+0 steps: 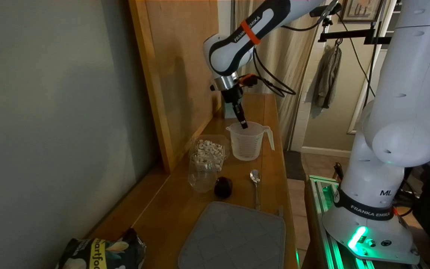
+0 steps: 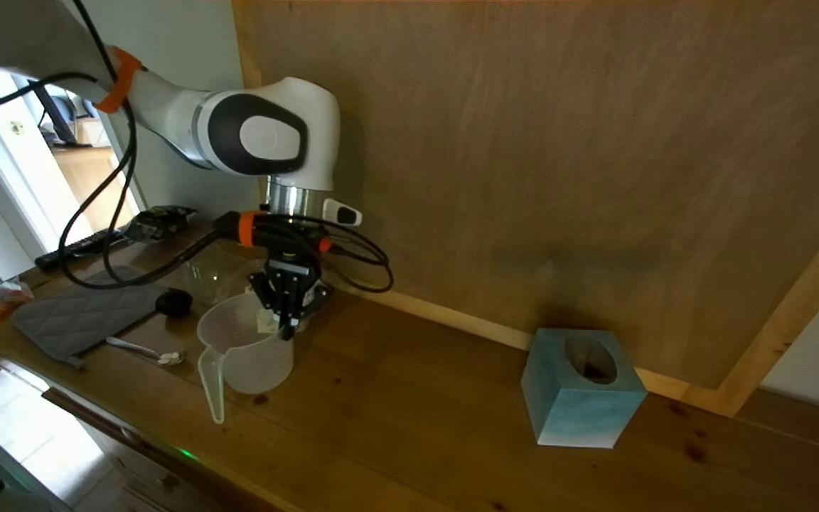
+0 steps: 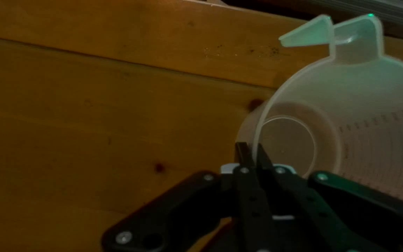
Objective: Pour the contents of the clear jug into the glass cup
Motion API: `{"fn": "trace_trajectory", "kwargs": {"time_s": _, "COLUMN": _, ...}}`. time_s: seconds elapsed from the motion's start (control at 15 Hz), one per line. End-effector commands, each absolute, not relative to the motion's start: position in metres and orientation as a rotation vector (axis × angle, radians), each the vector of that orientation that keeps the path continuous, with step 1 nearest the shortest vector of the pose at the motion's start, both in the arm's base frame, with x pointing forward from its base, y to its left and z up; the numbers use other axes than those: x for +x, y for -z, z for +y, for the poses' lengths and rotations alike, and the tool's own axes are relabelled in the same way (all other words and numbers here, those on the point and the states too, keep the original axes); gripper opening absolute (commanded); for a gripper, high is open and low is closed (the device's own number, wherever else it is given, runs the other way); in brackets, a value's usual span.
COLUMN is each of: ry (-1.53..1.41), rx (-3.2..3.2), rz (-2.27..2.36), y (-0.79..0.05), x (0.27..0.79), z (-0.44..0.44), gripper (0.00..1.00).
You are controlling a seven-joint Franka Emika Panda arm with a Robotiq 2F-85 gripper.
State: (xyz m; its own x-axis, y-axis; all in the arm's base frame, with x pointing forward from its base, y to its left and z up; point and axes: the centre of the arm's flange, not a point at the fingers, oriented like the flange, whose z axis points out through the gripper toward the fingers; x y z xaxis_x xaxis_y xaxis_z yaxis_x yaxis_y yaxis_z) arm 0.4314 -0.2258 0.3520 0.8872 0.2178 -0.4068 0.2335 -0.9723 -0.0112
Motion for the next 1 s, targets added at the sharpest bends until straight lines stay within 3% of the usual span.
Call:
{"fn": "trace_trajectory", "kwargs": {"time_s": 0.0, "ry": 0.679, "rx": 2.922, "rz": 0.501, "y": -0.36, "x": 0.431, "z": -0.205, "gripper": 0.01}}
{"fn": "trace_trajectory", "kwargs": {"time_s": 0.93, "ry": 0.818, "rx": 2.787, "rz": 0.847, "y": -0.378, "x": 0.455, "z": -0.164, "gripper": 0.01}}
